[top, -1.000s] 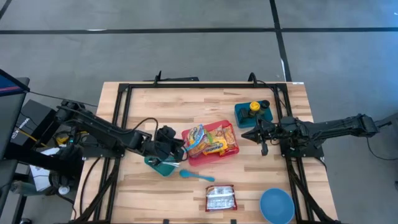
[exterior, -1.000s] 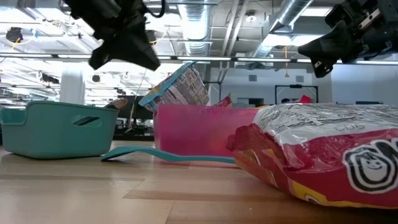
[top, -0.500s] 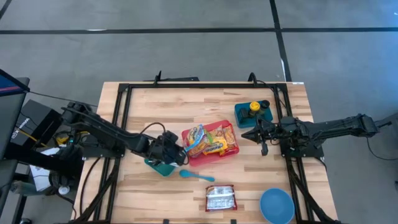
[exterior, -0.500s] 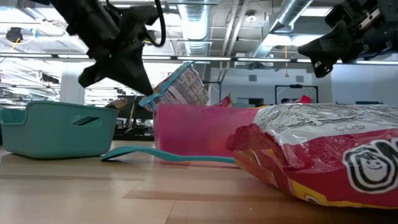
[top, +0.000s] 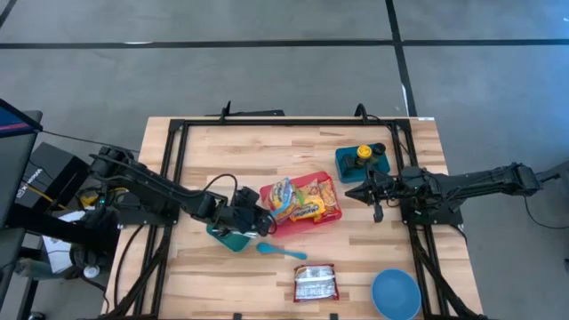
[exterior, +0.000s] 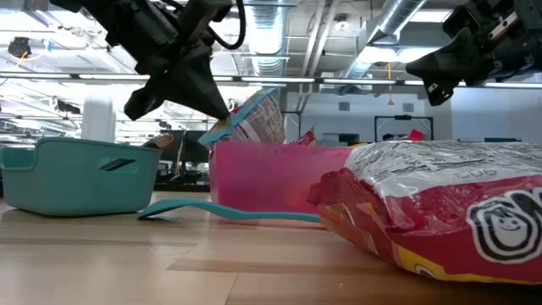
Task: Pick & Place Food Item
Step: Put the blue noodle pack into the red bin
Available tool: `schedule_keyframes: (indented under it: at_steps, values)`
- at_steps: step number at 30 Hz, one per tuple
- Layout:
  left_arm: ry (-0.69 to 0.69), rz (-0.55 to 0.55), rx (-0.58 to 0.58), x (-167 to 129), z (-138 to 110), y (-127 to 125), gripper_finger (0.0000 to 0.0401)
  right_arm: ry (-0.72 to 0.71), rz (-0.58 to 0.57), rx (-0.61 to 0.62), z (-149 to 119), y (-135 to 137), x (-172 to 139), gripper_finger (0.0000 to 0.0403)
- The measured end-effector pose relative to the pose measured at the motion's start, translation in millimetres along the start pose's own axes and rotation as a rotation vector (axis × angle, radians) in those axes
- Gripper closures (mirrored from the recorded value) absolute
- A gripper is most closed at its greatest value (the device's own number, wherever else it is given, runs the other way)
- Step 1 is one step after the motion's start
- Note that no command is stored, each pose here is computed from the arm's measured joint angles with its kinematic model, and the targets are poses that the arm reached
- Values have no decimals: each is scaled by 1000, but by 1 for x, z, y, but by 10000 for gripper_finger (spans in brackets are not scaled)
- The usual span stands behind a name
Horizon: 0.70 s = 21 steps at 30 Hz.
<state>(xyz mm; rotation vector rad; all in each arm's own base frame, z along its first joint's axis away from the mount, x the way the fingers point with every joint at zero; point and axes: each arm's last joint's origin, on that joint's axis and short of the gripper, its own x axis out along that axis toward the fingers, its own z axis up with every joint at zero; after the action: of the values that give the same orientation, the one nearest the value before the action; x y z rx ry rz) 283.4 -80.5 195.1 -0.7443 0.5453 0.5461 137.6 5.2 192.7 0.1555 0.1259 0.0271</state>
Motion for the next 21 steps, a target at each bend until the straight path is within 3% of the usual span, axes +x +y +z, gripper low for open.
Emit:
schedule_keyframes:
  at_steps: [5,15,21]
  values:
    - [27,2,-3,5,-4,1,401,0,0,0,0,0,0,401]
    - [42,-23,-1,43,-18,1,401,0,0,0,0,0,0,401]
    - [38,-37,-11,41,-14,0,401,0,0,0,0,0,0,401]
